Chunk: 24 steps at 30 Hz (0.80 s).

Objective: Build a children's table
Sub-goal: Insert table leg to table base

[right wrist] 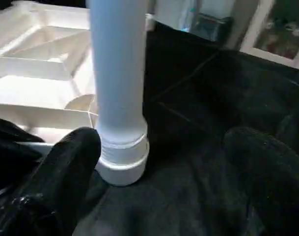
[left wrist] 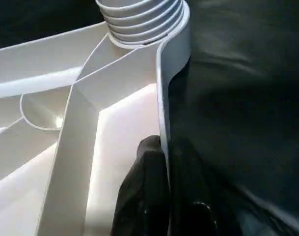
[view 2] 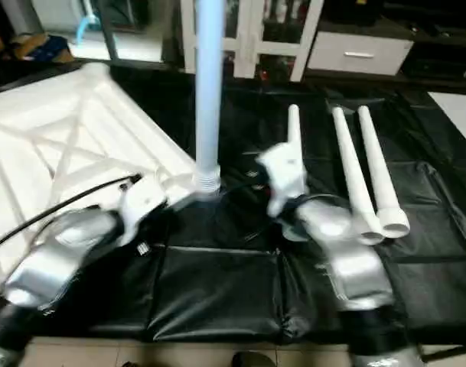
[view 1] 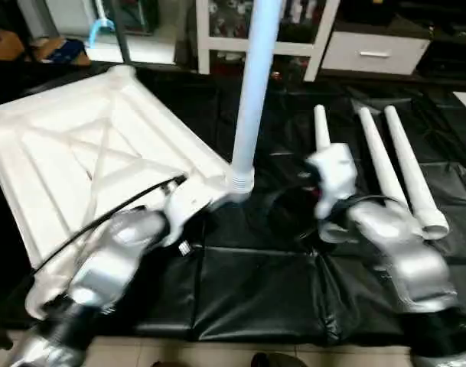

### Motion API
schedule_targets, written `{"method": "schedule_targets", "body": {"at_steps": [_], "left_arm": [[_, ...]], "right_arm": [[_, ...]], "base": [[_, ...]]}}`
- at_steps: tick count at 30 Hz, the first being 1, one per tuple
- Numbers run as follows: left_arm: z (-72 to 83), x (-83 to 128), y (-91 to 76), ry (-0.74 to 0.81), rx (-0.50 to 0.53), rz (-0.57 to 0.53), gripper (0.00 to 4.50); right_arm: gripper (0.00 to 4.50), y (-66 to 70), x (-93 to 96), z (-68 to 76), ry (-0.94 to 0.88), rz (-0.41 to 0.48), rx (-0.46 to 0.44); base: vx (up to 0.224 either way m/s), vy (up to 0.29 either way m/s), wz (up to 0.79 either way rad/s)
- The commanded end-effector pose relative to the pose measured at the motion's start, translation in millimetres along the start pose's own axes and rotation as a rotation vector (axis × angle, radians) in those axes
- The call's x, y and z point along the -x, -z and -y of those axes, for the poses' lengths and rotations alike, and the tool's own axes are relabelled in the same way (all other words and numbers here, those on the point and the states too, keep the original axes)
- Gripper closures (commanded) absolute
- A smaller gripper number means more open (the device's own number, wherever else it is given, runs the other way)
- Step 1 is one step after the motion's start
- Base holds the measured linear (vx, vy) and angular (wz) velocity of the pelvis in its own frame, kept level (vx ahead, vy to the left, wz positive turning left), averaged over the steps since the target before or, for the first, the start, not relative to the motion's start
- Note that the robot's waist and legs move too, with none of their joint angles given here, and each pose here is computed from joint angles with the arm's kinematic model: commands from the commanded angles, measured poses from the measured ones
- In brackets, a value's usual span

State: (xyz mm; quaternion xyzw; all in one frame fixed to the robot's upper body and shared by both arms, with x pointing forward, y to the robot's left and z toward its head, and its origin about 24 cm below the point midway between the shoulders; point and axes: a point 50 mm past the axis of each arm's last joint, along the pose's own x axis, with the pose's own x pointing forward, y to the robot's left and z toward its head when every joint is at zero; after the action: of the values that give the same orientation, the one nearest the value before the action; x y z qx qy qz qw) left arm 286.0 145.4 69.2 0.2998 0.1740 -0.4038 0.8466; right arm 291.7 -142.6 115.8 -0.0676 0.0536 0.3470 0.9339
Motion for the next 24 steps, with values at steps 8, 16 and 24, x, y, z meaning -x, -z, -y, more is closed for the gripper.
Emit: {"method": "schedule_targets", "body": {"at_steps": [8,16,24], "left_arm": [[42.7,-3,-21.2,0.264,-0.023,0.182,4.5],[44.9,-4,-27.8,0.278,-0.033,0.207,4.5],[44.4,-4,-27.8,0.29,-0.039,0.201,4.5]], "right_arm": [[0.04,8.2,18.7,-1.6,-0.302,-0.072,-0.059],[0.04,17.6,17.6,7.2,-0.342,-0.144,-0.001],[0.44,25.5,11.1,14.5,-0.361,-0.171,-0.004]], "base": [[0.0,0.0,0.0],[0.0,0.0,0.0],[0.0,0.0,0.0]]}}
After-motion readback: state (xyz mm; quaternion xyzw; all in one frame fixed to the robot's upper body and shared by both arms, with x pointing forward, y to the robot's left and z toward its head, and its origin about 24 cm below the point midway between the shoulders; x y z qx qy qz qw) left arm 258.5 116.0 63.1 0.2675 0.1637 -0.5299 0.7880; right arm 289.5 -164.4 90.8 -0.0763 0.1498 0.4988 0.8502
